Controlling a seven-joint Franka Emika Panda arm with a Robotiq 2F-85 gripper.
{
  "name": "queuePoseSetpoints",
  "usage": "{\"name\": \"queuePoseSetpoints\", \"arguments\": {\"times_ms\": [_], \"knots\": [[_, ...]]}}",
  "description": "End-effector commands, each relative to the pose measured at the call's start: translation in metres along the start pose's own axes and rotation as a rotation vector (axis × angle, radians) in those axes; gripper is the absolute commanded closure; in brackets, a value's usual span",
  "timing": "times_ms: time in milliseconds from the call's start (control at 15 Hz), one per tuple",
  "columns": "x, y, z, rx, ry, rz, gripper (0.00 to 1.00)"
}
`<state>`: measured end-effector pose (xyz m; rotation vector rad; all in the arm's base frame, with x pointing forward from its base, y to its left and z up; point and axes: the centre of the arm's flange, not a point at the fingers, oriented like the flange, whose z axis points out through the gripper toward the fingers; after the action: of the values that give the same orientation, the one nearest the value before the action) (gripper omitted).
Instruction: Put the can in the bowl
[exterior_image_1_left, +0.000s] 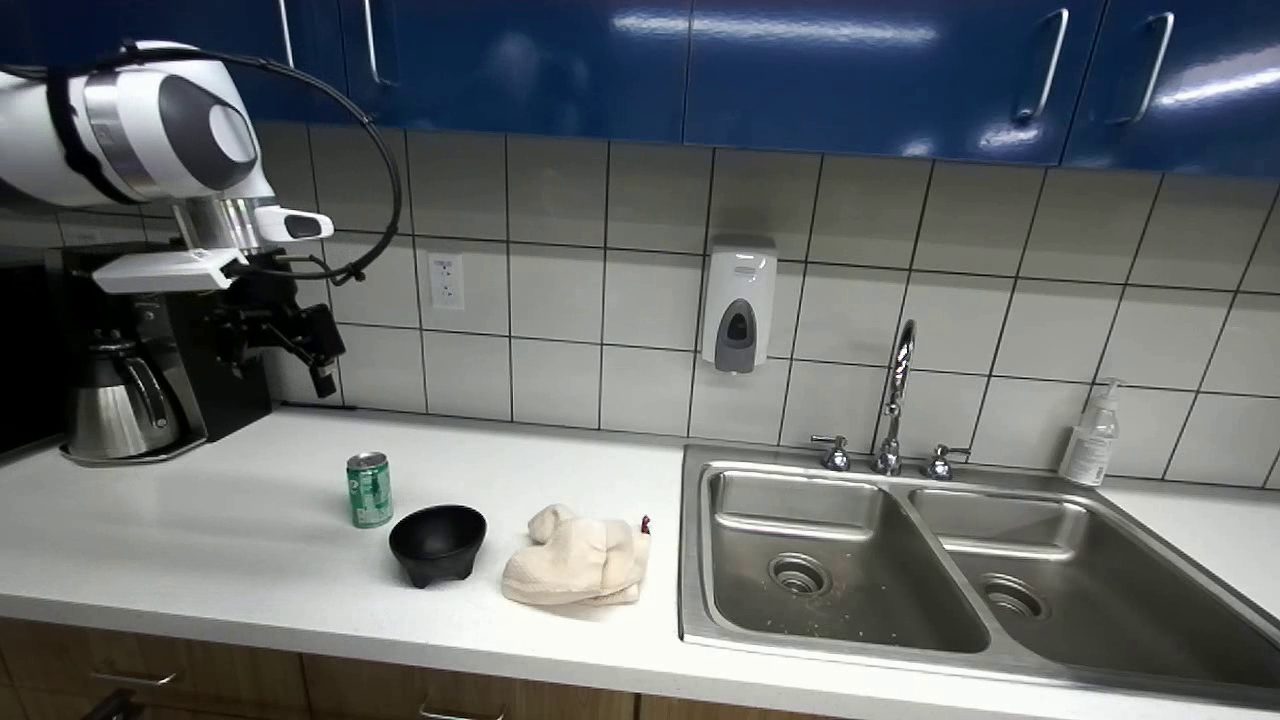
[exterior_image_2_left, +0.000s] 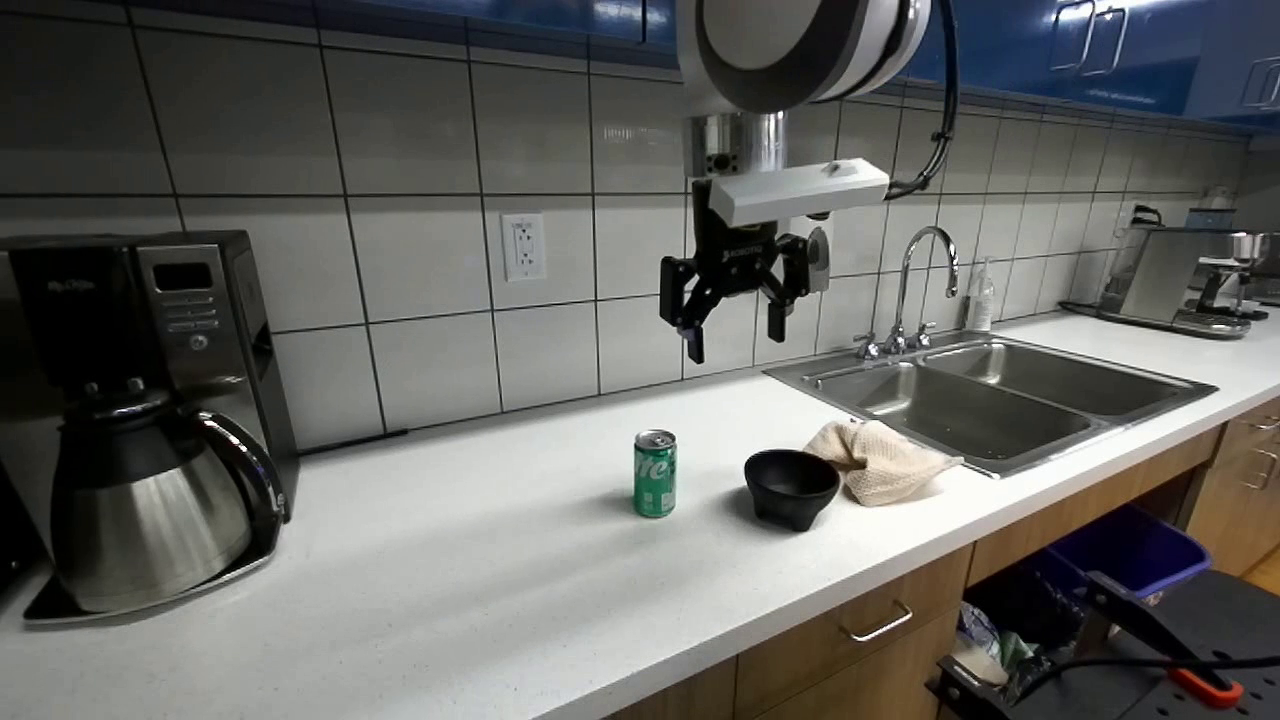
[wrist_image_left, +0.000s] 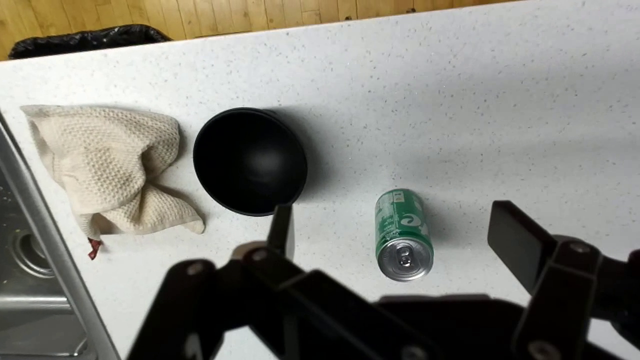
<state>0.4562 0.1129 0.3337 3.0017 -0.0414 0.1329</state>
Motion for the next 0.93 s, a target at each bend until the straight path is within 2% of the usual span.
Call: {"name": "queuePoseSetpoints", "arguments": {"times_ms": [0,867], "knots": [[0.034,-0.006,0.019,0.000,-0.017,0.002,0.00],[0.067,-0.042,0.072,0.019,-0.087,-0.032,0.00]]}}
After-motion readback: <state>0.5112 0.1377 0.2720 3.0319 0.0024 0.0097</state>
